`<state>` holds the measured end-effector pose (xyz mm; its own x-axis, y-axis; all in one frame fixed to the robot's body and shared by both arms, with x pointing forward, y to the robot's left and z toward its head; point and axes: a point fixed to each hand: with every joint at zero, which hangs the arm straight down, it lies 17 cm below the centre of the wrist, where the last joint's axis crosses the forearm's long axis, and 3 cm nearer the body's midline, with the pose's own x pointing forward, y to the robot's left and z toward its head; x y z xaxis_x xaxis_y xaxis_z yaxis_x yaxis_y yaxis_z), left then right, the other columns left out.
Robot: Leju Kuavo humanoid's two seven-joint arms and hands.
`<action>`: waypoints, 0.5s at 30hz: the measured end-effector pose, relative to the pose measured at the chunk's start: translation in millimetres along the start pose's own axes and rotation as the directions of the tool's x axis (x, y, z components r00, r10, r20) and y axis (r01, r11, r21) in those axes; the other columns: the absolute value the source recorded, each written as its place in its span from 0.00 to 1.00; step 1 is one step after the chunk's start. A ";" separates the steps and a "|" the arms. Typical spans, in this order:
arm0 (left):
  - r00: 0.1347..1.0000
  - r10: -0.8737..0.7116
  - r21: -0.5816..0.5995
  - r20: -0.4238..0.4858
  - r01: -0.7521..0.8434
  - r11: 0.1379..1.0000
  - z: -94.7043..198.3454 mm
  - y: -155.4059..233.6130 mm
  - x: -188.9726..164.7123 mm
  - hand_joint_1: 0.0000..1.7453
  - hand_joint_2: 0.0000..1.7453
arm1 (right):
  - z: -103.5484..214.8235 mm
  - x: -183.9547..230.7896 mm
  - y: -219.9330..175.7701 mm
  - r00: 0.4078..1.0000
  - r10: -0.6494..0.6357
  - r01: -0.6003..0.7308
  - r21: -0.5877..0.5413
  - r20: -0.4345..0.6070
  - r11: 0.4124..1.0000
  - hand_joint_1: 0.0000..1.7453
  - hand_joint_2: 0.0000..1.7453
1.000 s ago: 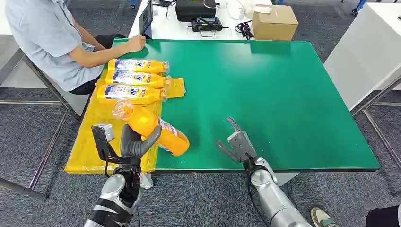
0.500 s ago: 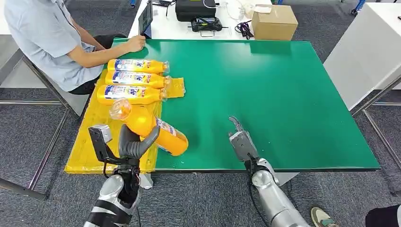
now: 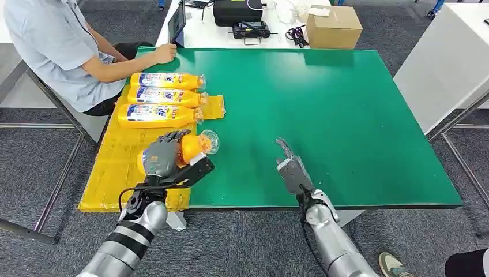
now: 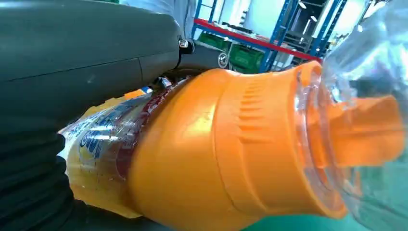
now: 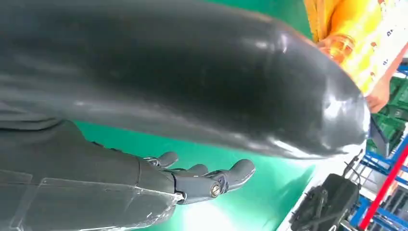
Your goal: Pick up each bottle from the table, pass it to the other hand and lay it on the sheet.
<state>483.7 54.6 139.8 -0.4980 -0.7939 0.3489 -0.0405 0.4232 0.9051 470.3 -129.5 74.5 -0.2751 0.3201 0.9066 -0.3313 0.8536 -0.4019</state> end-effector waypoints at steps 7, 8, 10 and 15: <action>0.998 -0.046 -0.071 -0.030 0.044 0.997 -2.6 -10.5 -19.6 1.00 1.00 | -0.2 1.5 -5.1 1.000 -0.005 0.005 -0.012 0.004 1.000 0.00 0.00; 0.997 -0.064 -0.103 -0.044 0.059 0.993 -2.5 -15.6 -25.0 1.00 1.00 | 0.2 1.5 -5.5 1.000 -0.007 0.007 -0.013 0.004 1.000 0.00 0.00; 0.993 -0.094 -0.174 -0.067 0.081 0.981 -2.9 -26.8 -37.0 1.00 1.00 | -0.2 2.0 -5.5 1.000 -0.003 0.003 -0.012 0.005 1.000 0.00 0.00; 0.988 -0.124 -0.270 -0.096 0.094 0.958 4.7 -49.0 -55.0 1.00 1.00 | -1.7 4.2 -3.1 1.000 -0.009 0.009 -0.007 0.008 1.000 0.00 0.00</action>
<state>509.1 79.6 75.1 -0.4039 -0.8784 0.2554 0.1482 0.2127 0.9658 471.6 -130.1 79.9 -0.2795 0.3088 0.9091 -0.3274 0.8595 -0.3926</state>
